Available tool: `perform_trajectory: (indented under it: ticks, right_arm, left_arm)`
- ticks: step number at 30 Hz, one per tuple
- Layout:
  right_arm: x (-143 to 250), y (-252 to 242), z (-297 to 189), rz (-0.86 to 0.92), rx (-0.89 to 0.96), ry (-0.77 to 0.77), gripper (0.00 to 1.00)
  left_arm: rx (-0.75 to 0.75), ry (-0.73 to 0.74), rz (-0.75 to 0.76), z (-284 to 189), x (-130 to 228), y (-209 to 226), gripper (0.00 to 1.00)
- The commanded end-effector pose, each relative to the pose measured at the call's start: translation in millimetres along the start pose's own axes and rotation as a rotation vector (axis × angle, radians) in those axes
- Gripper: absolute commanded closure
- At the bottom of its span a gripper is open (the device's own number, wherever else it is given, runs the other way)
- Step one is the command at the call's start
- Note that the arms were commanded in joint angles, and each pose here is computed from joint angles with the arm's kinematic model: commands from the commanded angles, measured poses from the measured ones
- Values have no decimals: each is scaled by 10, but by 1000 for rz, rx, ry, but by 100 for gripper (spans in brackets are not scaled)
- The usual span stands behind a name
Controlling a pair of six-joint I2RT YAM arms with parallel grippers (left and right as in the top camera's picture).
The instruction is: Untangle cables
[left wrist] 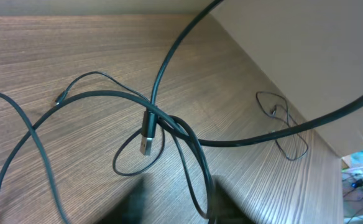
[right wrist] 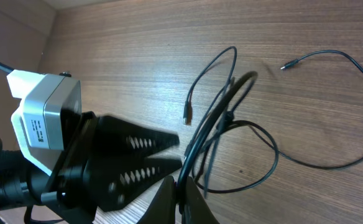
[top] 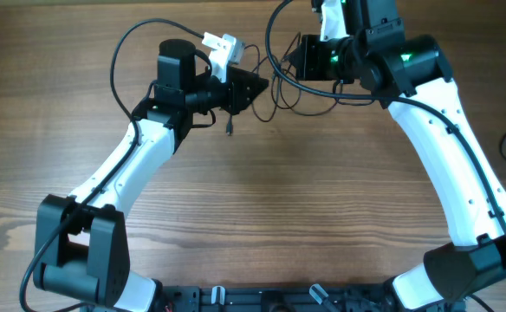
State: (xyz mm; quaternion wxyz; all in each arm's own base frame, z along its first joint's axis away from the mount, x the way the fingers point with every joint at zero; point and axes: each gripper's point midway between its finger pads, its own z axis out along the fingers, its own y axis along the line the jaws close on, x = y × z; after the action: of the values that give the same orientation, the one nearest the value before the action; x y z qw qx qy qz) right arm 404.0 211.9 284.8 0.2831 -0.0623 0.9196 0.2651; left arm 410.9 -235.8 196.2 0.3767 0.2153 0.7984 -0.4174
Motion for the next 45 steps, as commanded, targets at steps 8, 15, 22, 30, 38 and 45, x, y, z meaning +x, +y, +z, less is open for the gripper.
perform_trajectory:
  ticks: [8, 15, 22, 30, 38, 45]
  right_arm:
    - [-73, 103, -195, -30, -14, -46, 96]
    - [-64, 103, -196, -29, -14, -43, 96]
    - [-59, 130, -212, -31, -28, -41, 96]
    - [-64, 158, -259, -41, -36, -49, 96]
    - [-52, -458, -348, 11, 289, -75, 96]
    - [-88, -1295, -781, 184, 495, -104, 96]
  left_arm:
    - [34, 23, 11, 103, 73, -127, 66]
    - [25, 32, 23, 177, 108, -194, 78]
    - [9, 44, 14, 226, 161, -140, 73]
    - [10, 61, 8, 294, 231, -124, 96]
    - [-134, -55, -75, -415, -165, 354, 96]
    - [-301, -114, -213, -1128, -195, 964, 96]
